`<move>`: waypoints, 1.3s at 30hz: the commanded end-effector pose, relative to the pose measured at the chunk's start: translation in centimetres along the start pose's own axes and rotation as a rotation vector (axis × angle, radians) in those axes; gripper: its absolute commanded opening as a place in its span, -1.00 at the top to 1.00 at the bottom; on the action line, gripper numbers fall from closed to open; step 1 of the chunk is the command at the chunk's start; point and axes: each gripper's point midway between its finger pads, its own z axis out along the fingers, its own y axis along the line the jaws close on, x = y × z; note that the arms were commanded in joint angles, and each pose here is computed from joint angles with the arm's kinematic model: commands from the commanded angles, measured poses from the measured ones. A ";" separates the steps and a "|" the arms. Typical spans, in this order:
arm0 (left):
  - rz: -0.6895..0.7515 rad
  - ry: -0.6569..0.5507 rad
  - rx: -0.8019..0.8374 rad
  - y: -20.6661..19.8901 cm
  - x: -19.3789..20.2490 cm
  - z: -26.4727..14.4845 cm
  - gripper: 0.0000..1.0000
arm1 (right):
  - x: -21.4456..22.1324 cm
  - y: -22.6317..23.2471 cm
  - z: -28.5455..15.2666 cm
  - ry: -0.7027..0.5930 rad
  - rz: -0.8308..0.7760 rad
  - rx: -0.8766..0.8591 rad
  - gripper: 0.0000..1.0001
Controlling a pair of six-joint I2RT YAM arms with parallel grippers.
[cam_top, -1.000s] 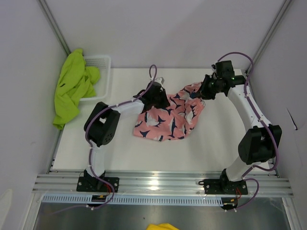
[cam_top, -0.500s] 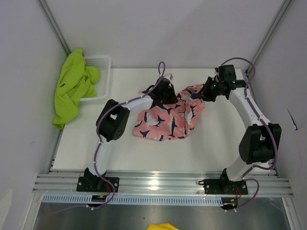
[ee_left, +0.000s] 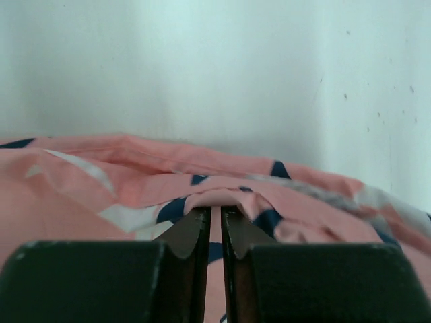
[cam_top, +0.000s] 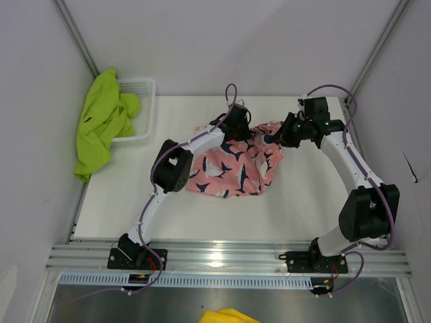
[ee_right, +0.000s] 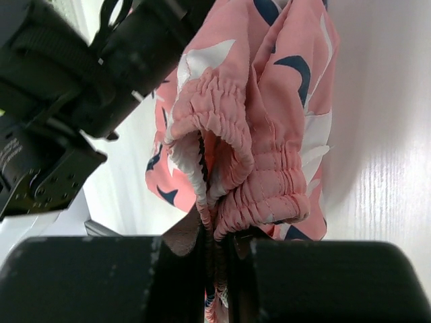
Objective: Fold and stack the shorts
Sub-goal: Fold the shorts
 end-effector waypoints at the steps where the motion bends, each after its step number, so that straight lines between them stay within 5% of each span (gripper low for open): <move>1: -0.072 -0.063 -0.057 0.4 -1.8 0.6 0.77 | 0.5 2.4 -1.5 -0.031 -0.023 -0.076 0.99; 14: -0.140 -0.090 -0.061 0.7 -2.3 0.5 0.74 | 1.7 1.3 -0.1 -0.001 0.013 -0.073 1.00; 21: -0.095 -0.139 0.034 -1.4 -5.4 -4.6 0.47 | 0.4 -0.3 0.8 0.004 0.072 -0.076 1.00; 25: -0.051 -0.228 0.081 -1.8 -9.3 -11.7 0.37 | -0.9 -1.5 1.0 0.008 0.087 -0.050 1.00; 27: -0.037 -0.153 0.028 2.2 -6.3 -12.6 0.31 | -1.6 -1.6 0.8 0.004 0.088 -0.033 1.00; 28: -0.027 -0.208 0.050 1.7 -8.0 -15.7 0.29 | -1.7 -1.8 1.0 0.004 0.091 -0.020 1.00; 29: -0.031 -0.150 -0.015 5.0 -4.8 -15.6 0.25 | -1.9 -1.7 1.0 0.003 0.093 -0.018 1.00; 33: -0.068 -0.199 -0.065 11.0 -4.7 -20.5 0.15 | -3.0 -0.8 0.9 -0.017 0.077 0.021 1.00; 39: -0.053 -0.110 -0.163 16.7 -1.5 -21.4 0.04 | -3.3 0.0 1.7 -0.028 0.015 0.192 1.00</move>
